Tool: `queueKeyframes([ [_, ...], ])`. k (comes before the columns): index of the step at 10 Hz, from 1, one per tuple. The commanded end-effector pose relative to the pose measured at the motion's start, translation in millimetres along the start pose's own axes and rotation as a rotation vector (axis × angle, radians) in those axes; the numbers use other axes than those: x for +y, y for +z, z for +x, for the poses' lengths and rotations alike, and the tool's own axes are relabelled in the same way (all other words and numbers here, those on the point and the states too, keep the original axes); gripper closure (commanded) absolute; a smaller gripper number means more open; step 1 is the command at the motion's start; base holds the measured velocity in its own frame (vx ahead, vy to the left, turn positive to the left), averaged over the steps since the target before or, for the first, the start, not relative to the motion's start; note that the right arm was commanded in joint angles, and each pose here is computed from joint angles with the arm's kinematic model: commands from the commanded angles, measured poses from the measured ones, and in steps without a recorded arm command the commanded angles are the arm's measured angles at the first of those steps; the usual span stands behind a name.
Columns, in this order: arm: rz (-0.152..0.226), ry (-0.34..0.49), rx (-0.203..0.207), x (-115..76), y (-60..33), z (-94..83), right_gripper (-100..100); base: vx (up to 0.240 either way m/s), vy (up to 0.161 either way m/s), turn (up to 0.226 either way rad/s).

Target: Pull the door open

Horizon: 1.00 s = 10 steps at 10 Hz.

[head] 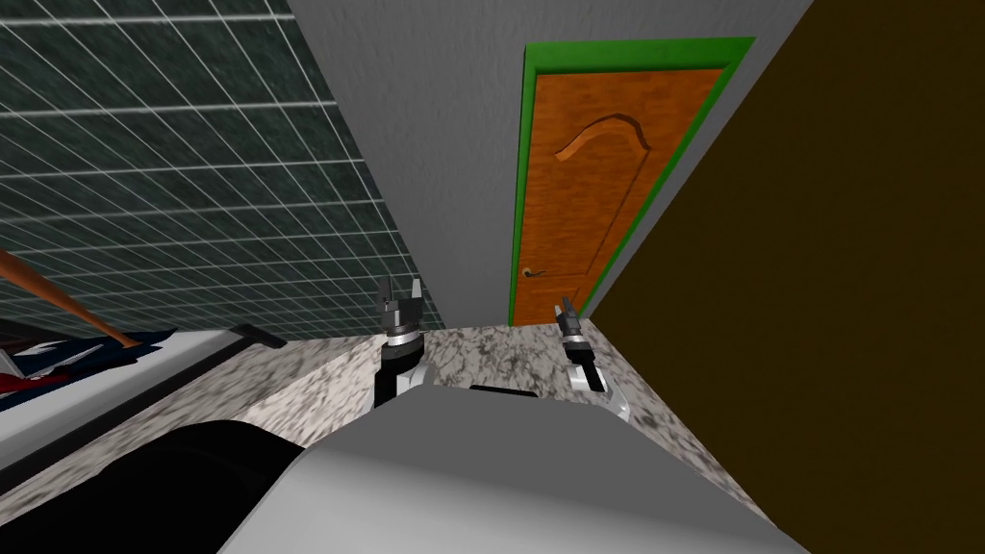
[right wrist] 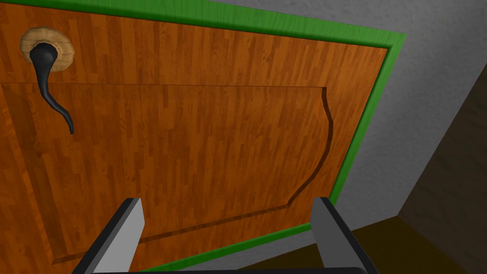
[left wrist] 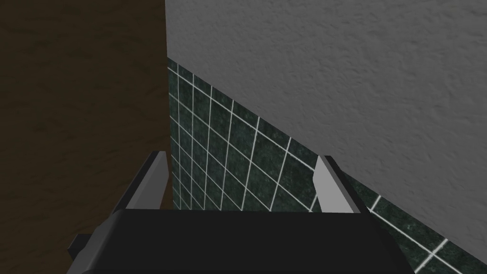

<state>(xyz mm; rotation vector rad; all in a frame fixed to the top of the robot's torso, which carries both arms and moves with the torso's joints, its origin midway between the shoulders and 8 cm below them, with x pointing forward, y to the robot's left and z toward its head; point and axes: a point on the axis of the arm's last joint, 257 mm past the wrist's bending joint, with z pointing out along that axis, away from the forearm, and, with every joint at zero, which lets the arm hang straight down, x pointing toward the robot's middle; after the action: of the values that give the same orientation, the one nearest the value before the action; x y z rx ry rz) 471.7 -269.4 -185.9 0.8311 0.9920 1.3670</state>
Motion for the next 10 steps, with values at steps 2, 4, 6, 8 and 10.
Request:
queueKeyframes([
  [2, 0.041, -0.005, 0.011, -21.3, 0.5, -2.5, -100, 0.093, -0.005, 0.014],
  [4, 0.067, -0.008, 0.019, -35.6, 1.0, -4.1, -100, 0.100, 0.003, 0.015],
  [6, 0.100, -0.010, 0.025, -52.2, -0.3, -6.1, -100, 0.096, -0.003, 0.014],
  [8, 0.129, -0.012, 0.031, -66.9, -1.3, -8.2, -100, 0.103, 0.001, 0.014],
  [10, 0.157, -0.014, 0.036, -80.5, -2.5, -10.3, -100, 0.104, 0.006, 0.014],
])
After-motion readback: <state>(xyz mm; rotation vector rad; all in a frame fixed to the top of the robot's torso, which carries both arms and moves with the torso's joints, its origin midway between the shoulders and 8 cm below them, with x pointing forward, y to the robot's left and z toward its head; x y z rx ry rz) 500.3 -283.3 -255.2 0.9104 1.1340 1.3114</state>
